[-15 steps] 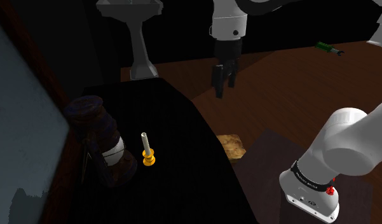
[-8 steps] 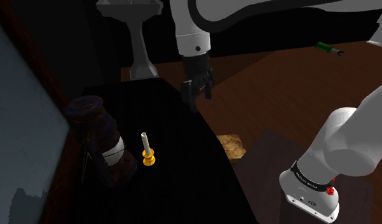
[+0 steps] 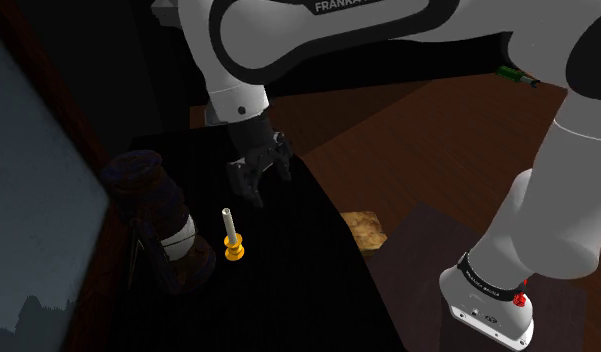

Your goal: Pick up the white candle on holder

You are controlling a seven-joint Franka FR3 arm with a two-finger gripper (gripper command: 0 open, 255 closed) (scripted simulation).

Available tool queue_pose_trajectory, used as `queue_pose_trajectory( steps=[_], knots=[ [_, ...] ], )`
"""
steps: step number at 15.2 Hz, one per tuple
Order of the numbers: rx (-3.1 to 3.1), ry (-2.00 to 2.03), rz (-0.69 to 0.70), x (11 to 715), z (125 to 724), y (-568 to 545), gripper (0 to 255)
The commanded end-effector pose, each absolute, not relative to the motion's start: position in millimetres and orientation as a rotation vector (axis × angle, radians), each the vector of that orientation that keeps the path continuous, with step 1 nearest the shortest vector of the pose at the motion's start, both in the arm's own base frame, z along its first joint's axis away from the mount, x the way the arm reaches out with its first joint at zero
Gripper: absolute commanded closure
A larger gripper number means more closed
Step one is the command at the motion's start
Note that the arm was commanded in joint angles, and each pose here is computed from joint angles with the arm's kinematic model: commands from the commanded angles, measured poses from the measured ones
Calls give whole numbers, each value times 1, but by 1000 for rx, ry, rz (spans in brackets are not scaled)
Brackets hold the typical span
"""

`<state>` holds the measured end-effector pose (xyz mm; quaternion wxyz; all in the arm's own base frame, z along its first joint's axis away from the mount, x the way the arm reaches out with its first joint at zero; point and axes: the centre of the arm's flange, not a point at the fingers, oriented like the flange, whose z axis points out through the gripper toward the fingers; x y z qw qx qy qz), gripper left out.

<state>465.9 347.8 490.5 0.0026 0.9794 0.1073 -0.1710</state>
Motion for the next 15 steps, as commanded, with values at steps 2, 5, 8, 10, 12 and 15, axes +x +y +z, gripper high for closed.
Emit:
queue_pose_trajectory(
  steps=[2,5,8,10,12,15],
  knots=[
    [3046,345,-585,484,471,383,0],
    [3019,356,-631,498,452,421,0],
    [2999,364,-666,508,437,449,0],
    [2999,364,-666,508,426,449,0],
    [2999,364,-666,508,416,449,0],
    [2999,364,-666,508,397,449,0]
  ],
)
